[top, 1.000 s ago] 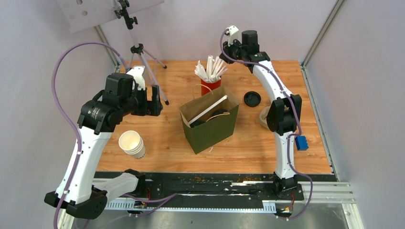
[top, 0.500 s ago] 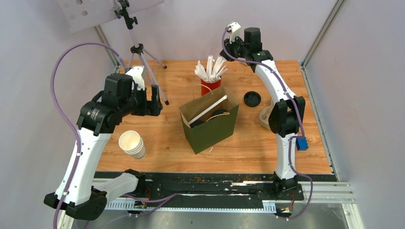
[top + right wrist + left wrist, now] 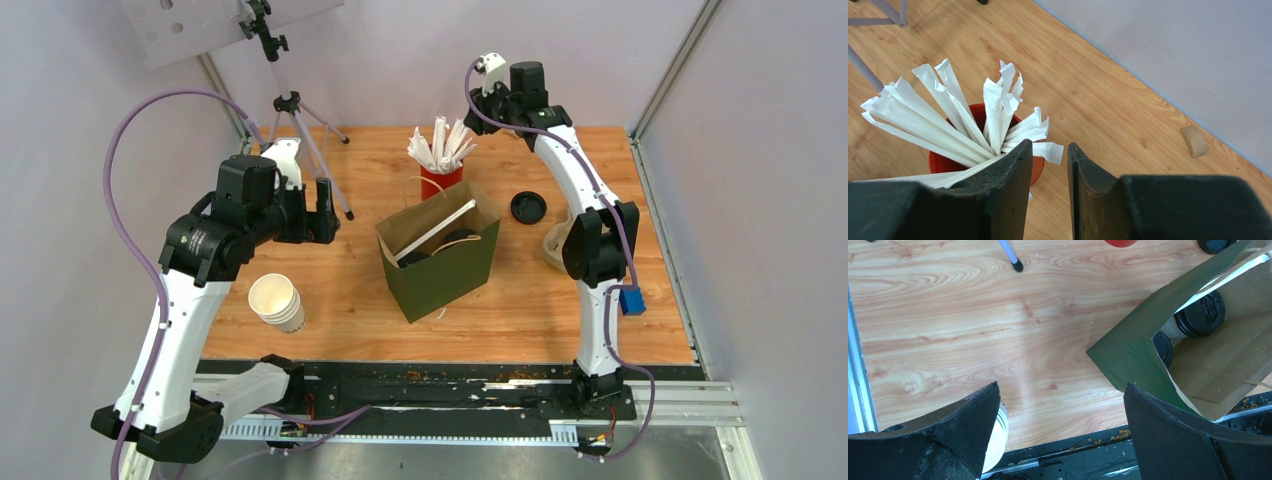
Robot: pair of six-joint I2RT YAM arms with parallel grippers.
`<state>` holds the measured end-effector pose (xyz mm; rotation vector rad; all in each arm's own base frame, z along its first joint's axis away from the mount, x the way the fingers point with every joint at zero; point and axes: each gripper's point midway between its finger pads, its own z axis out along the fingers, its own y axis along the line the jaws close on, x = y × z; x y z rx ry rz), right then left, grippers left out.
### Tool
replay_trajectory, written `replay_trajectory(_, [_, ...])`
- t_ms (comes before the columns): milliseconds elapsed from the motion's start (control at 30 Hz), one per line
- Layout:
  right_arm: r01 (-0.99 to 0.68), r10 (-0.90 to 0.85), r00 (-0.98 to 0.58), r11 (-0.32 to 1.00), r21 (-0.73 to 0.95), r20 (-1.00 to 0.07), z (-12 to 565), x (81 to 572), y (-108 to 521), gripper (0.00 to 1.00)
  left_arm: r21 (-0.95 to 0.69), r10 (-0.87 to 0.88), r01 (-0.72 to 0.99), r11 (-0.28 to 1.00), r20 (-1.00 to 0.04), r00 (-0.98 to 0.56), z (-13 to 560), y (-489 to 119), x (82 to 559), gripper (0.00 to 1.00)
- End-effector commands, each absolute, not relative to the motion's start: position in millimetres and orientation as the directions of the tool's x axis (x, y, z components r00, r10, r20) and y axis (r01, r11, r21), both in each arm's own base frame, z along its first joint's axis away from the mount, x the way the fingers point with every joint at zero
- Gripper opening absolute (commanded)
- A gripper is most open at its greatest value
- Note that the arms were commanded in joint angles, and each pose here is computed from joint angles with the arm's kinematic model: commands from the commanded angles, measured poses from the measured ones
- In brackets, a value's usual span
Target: Pack the takeout coffee
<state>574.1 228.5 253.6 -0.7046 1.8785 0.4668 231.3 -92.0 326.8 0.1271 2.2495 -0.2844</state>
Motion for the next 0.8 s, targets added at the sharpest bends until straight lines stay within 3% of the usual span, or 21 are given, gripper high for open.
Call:
replay_trajectory(0, [-0.652, -0.244, -0.301, 0.759, 0.012, -0.922, 260.9, 573.9, 229.3, 0.35, -0.161, -0.013, 0.186, 0.969, -0.786, -0.618, 332.7, -90.3, 232.4, 1.00])
replay_trajectory(533, [-0.634, -0.235, -0.332, 0.773, 0.031, -0.914, 243.1, 585.7, 230.4, 0.42, -0.156, -0.013, 0.179, 0.971, -0.789, -0.615, 334.7, -88.2, 231.5, 1.00])
replay_trajectory(667, [-0.643, -0.238, -0.317, 0.766, 0.024, -0.918, 246.7, 585.9, 231.7, 0.16, -0.155, -0.012, 0.180, 0.971, -0.788, -0.615, 334.7, -88.6, 232.3, 1.00])
replay_trajectory(767, [-0.647, -0.233, -0.306, 0.762, 0.022, -0.923, 253.0, 585.8, 232.0, 0.06, -0.156, -0.012, 0.180, 0.971, -0.787, -0.617, 333.7, -89.4, 233.7, 1.00])
